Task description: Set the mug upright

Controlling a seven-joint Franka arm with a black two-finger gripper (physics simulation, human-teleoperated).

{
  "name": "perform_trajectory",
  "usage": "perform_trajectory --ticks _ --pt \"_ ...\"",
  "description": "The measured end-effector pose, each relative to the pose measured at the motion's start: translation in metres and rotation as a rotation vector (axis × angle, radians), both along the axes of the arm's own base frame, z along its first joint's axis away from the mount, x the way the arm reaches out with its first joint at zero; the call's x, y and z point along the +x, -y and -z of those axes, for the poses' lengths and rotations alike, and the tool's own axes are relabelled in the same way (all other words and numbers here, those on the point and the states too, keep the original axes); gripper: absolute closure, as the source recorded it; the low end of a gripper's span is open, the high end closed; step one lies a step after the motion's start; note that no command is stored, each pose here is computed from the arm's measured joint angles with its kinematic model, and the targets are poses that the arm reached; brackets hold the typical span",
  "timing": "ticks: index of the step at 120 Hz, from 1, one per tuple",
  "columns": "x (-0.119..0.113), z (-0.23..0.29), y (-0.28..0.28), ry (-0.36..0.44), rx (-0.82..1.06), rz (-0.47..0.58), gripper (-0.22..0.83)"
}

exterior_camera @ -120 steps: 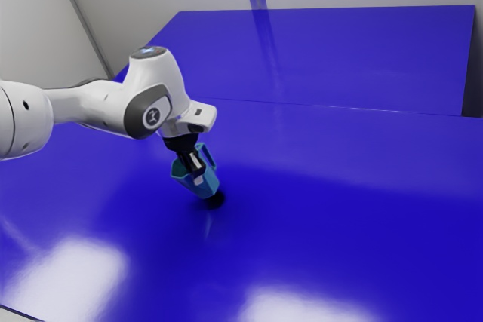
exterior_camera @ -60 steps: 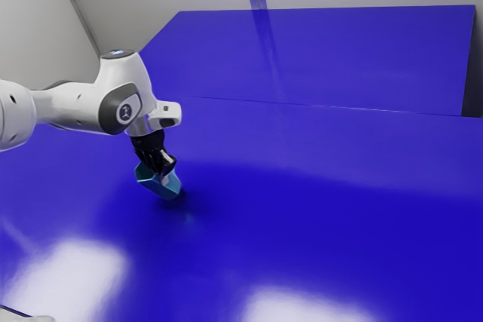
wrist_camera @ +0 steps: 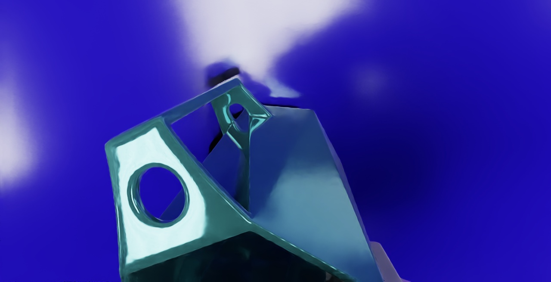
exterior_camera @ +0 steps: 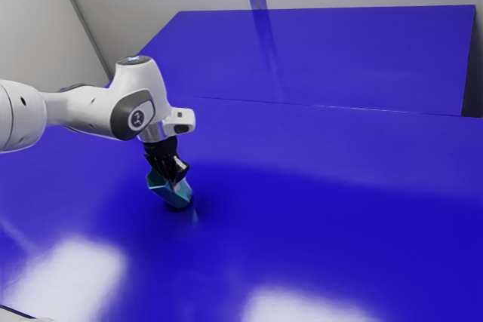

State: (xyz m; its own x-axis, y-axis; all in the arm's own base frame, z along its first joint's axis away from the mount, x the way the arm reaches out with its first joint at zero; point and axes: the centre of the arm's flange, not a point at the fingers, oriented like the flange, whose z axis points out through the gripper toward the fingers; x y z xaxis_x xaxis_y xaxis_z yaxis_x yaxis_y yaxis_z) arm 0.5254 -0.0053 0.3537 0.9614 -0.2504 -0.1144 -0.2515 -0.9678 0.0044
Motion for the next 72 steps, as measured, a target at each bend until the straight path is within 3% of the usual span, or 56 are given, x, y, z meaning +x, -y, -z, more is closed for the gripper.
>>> perform_trajectory --ticks 15,29,48,72 --pt "0.0 -0.005 0.0 0.01 0.009 -0.008 0.38" --pt "0.0 -0.019 0.004 0.036 0.029 -0.008 0.22" --pt "0.001 -0.048 0.01 0.084 0.064 -0.007 0.1" --pt "0.014 -0.108 0.019 0.157 0.057 -0.02 0.04"
